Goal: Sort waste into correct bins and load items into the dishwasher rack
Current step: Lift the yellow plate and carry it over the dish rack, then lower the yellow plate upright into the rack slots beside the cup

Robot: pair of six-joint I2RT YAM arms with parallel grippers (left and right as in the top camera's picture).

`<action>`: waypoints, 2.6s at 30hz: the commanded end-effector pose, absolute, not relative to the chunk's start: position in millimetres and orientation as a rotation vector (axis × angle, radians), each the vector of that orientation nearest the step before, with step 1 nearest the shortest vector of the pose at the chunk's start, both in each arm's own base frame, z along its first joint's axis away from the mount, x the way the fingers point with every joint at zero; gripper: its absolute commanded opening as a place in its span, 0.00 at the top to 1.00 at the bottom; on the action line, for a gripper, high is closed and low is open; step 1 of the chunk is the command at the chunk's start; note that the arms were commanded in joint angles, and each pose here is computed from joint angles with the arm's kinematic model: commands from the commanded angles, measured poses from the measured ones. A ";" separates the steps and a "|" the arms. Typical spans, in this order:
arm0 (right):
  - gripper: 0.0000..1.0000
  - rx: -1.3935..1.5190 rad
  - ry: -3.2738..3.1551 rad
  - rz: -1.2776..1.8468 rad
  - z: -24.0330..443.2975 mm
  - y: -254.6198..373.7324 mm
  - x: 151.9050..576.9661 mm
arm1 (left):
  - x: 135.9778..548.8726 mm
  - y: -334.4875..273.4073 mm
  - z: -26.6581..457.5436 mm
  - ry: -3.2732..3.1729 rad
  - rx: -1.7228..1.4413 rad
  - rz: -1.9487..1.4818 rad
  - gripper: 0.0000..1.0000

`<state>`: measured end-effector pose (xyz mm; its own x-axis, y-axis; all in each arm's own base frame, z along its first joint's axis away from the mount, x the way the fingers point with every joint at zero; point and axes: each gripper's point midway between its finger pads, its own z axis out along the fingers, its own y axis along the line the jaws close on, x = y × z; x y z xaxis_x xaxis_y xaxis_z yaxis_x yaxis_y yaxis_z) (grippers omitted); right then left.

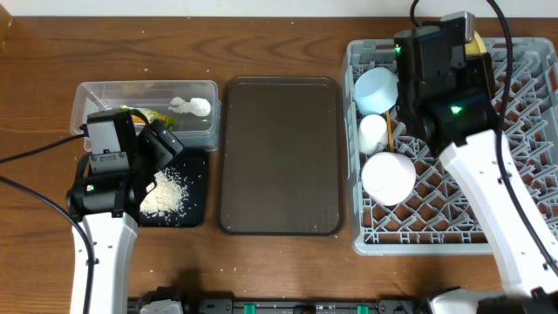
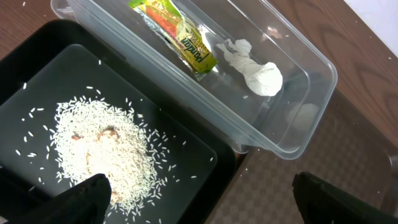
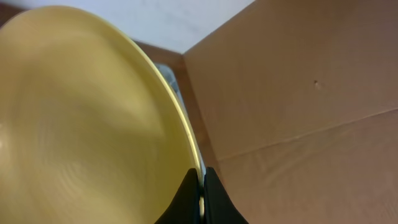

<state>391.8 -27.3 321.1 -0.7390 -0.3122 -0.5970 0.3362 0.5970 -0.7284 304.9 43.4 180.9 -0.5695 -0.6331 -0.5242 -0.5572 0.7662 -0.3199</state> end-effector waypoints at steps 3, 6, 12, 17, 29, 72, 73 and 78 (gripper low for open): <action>0.99 0.055 2.171 -1.184 293.0 -35.7 396.8 | 305.8 46.5 184.6 2.309 -0.900 -0.146 0.04; 0.99 0.048 2.207 -1.208 278.2 -36.9 397.7 | 305.8 46.5 184.5 2.309 -0.901 -0.145 0.04; 0.99 0.002 2.257 -1.250 256.7 -35.5 402.6 | 305.8 46.5 184.5 2.309 -0.901 -0.145 0.04; 0.99 -0.032 2.295 -1.245 242.1 -32.2 406.8 | 305.8 46.5 184.6 2.309 -0.900 -0.146 0.04; 0.99 -0.034 2.405 -1.084 209.9 -22.0 412.3 | 305.8 46.5 184.5 2.309 -0.901 -0.145 0.04; 0.64 -0.051 2.490 -0.658 184.7 11.0 435.5 | 305.8 46.5 184.6 2.309 -0.900 -0.146 0.04; 0.62 -0.049 2.483 -0.659 185.9 10.8 436.8 | 305.8 46.5 184.6 2.309 -0.900 -0.146 0.04; 0.56 -0.032 2.444 -0.638 197.9 12.5 439.8 | 305.8 46.5 184.5 2.309 -0.901 -0.145 0.04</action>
